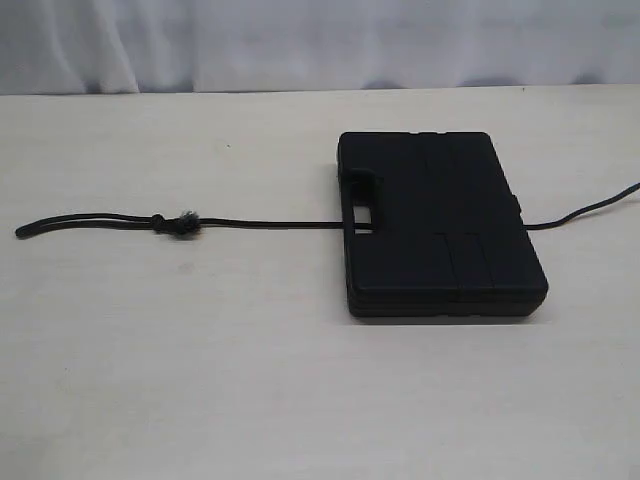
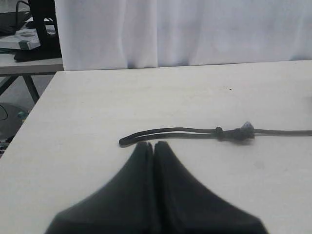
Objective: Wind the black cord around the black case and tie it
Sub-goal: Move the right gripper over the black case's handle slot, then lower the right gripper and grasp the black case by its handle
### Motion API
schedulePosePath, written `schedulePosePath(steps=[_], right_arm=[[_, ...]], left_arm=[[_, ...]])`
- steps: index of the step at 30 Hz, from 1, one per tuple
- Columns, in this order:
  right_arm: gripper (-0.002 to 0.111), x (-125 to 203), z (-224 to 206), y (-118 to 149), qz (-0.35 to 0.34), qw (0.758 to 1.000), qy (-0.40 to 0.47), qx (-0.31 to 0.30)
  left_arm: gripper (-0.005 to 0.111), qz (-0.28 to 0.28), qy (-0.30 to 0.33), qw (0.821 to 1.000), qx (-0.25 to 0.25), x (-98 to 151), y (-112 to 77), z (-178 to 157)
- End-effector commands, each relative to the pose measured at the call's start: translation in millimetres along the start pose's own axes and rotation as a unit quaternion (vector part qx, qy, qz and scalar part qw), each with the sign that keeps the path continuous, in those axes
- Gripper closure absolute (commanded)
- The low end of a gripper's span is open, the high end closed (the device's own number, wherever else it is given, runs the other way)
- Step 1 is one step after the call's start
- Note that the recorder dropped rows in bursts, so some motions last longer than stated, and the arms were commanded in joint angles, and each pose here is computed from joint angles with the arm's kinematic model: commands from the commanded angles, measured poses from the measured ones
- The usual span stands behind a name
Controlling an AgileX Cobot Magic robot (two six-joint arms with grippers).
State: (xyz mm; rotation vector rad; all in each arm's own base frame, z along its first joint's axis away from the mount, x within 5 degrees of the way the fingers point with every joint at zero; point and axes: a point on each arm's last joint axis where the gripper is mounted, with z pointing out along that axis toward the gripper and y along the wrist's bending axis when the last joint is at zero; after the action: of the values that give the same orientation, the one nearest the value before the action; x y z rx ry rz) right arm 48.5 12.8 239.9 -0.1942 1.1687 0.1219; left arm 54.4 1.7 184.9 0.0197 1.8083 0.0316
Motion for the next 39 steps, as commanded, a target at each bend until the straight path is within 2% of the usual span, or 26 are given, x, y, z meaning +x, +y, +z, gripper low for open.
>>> schedulePosePath(steps=[1,3,6,8,10,14,16,18,21,25,27,28,30,32,33,35,36,39], right_arm=[[0.104,-37,-9,-1,0.066,0.975,-0.212,-0.006],[0.104,-45,-12,-2,0.115,0.959,-0.256,-0.02],[0.104,-62,-6,-4,0.173,0.959,-0.222,-0.028],[0.104,-77,2,-6,0.198,0.97,-0.141,-0.018],[0.099,-90,12,-9,0.175,0.983,-0.048,0.003],[0.077,-112,33,-18,0.148,0.982,0.112,0.048],[0.064,-113,48,-21,0.126,0.97,0.197,0.062],[0.055,-112,63,-22,0.108,0.948,0.291,0.067],[0.054,-108,86,-19,0.099,0.907,0.407,0.047],[0.054,-101,125,-12,0.101,0.877,0.47,0.008],[0.054,-83,156,-7,0.12,0.849,0.515,-0.008],[0.057,-64,173,1,0.128,0.821,0.555,-0.049],[0.06,-44,186,9,0.142,0.794,0.586,-0.08],[0.062,-22,197,20,0.141,0.771,0.614,-0.098],[0.062,3,207,37,0.12,0.752,0.637,-0.118],[0.062,36,222,66,0.106,0.745,0.646,-0.129],[0.062,46,231,83,0.098,0.75,0.64,-0.134],[0.062,68,254,112,0.087,0.741,0.652,-0.136]], left_arm=[[0.107,-0.005,-0.008,1.0,0.0,0,-0.1,0],[0.107,-0.005,-0.008,1.0,0.0,0,-0.1,0],[0.107,-0.005,-0.008,1.0,0.0,0,-0.1,0],[0.107,-0.005,-0.008,1.0,0.0,0,-0.1,0],[0.107,-0.005,-0.008,1.0,0.0,0,-0.1,0],[0.107,-0.005,-0.008,1.0,0.0,0,-0.1,0],[0.107,-0.005,-0.008,1.0,0.0,0,-0.1,0],[0.107,-0.005,-0.008,1.0,0.0,0,-0.1,0],[0.107,-0.005,-0.008,1.0,0.0,0,-0.1,0],[0.107,-0.005,-0.008,1.0,0.0,0,-0.1,0],[0.107,-0.005,-0.008,1.0,0.0,0,-0.1,0],[0.107,-0.005,-0.008,1.0,0.0,0,-0.1,0],[0.107,-0.005,-0.008,1.0,0.0,0,-0.1,0],[0.107,-0.005,-0.008,1.0,0.0,0,-0.1,0],[0.107,-0.005,-0.009,1.0,0.0,0,-0.2,0],[0.107,-0.005,-0.009,1.0,0.0,0,-0.2,0],[0.107,-0.005,-0.009,1.0,0.0,0,-0.2,0],[0.107,-0.005,-0.009,1.0,0.0,0,-0.2,0]])
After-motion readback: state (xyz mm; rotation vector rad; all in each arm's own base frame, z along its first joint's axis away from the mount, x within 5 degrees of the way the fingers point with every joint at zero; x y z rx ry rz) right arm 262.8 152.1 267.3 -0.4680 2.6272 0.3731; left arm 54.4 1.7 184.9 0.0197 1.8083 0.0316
